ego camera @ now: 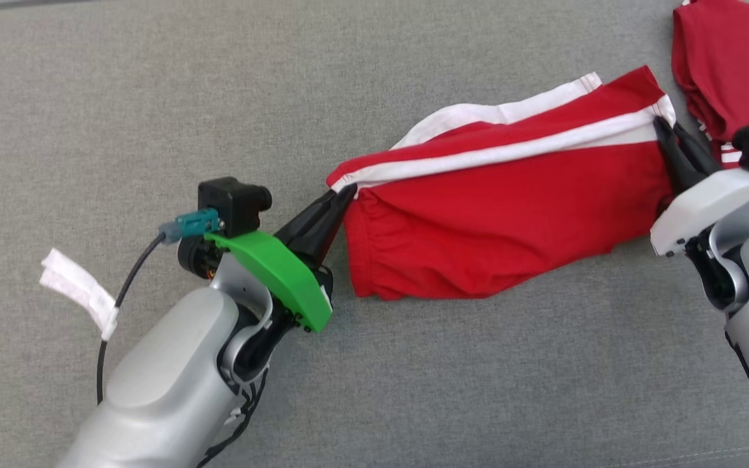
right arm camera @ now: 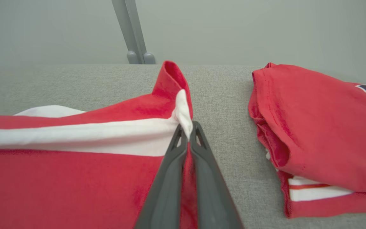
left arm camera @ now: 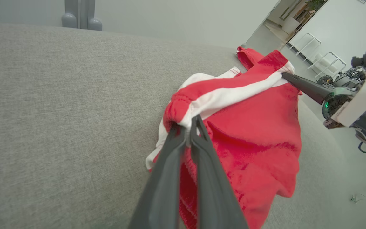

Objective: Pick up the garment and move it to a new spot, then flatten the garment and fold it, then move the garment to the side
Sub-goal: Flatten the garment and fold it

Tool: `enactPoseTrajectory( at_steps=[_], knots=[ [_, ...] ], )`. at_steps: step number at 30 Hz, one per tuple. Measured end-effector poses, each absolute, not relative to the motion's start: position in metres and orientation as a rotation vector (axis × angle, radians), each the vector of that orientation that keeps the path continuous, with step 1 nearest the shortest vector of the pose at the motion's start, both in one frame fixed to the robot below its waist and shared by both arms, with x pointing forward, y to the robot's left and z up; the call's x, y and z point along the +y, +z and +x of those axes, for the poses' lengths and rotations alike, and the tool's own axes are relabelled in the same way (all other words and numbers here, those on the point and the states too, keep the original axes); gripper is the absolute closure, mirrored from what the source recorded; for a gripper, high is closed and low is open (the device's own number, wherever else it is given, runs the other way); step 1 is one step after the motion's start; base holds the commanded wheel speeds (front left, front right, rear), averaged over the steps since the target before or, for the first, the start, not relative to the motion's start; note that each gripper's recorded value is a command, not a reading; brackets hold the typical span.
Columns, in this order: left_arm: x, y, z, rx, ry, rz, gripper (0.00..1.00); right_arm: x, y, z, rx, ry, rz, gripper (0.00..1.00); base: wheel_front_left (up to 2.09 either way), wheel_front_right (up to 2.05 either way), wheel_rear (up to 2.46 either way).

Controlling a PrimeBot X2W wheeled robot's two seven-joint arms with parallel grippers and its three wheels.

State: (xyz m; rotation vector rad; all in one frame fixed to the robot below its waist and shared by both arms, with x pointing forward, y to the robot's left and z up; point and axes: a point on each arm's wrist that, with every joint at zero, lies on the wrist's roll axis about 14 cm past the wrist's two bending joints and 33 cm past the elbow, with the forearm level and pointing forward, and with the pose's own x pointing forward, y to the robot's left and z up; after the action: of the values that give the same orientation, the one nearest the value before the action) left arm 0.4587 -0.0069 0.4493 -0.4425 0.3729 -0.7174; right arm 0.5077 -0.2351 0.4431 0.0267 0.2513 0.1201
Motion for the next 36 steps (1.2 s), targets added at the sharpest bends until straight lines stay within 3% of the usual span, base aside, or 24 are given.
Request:
enactPoseTrajectory(
  at_steps=[5, 6, 7, 8, 9, 10, 11, 12, 20, 36],
  knots=[
    [-0.004, 0.429, 0.472, 0.429, -0.687, -0.433, 1.00, -0.229, 0.427, 0.526, 0.289, 0.134, 0.018, 1.00, 0.00, 0.00, 0.00],
    [-0.006, 0.427, 0.472, 0.436, -0.692, -0.436, 1.00, -0.229, 0.425, 0.529, 0.293, 0.136, 0.017, 0.95, 0.00, 0.00, 0.00],
    [-0.008, 0.424, 0.472, 0.444, -0.695, -0.440, 1.00, -0.228, 0.421, 0.531, 0.297, 0.136, 0.018, 0.76, 0.00, 0.00, 0.00],
    [-0.008, 0.421, 0.473, 0.449, -0.694, -0.439, 1.00, -0.227, 0.417, 0.533, 0.302, 0.138, 0.020, 0.66, 0.00, 0.00, 0.00],
    [-0.008, 0.418, 0.473, 0.455, -0.694, -0.439, 0.78, -0.226, 0.414, 0.535, 0.306, 0.141, 0.018, 0.05, 0.00, 0.00, 0.00],
    [-0.007, 0.416, 0.473, 0.460, -0.689, -0.441, 0.56, -0.224, 0.411, 0.536, 0.309, 0.147, 0.014, 0.00, 0.00, 0.00, 0.00],
    [-0.006, 0.413, 0.473, 0.462, -0.682, -0.440, 0.22, -0.223, 0.407, 0.536, 0.311, 0.149, 0.017, 0.00, 0.00, 0.00, 0.00],
    [-0.004, 0.411, 0.472, 0.462, -0.676, -0.439, 0.00, -0.222, 0.405, 0.535, 0.311, 0.153, 0.018, 0.00, 0.00, 0.00, 0.00],
    [0.017, 0.423, 0.467, 0.339, -0.599, -0.391, 0.00, -0.228, 0.421, 0.523, 0.245, 0.148, 0.014, 0.00, 0.00, 0.00, 0.00],
    [0.075, 0.486, 0.390, 0.056, -0.274, -0.273, 0.00, -0.238, 0.455, 0.428, 0.149, 0.099, 0.091, 0.00, 0.00, 0.00, 0.00]
  ],
)
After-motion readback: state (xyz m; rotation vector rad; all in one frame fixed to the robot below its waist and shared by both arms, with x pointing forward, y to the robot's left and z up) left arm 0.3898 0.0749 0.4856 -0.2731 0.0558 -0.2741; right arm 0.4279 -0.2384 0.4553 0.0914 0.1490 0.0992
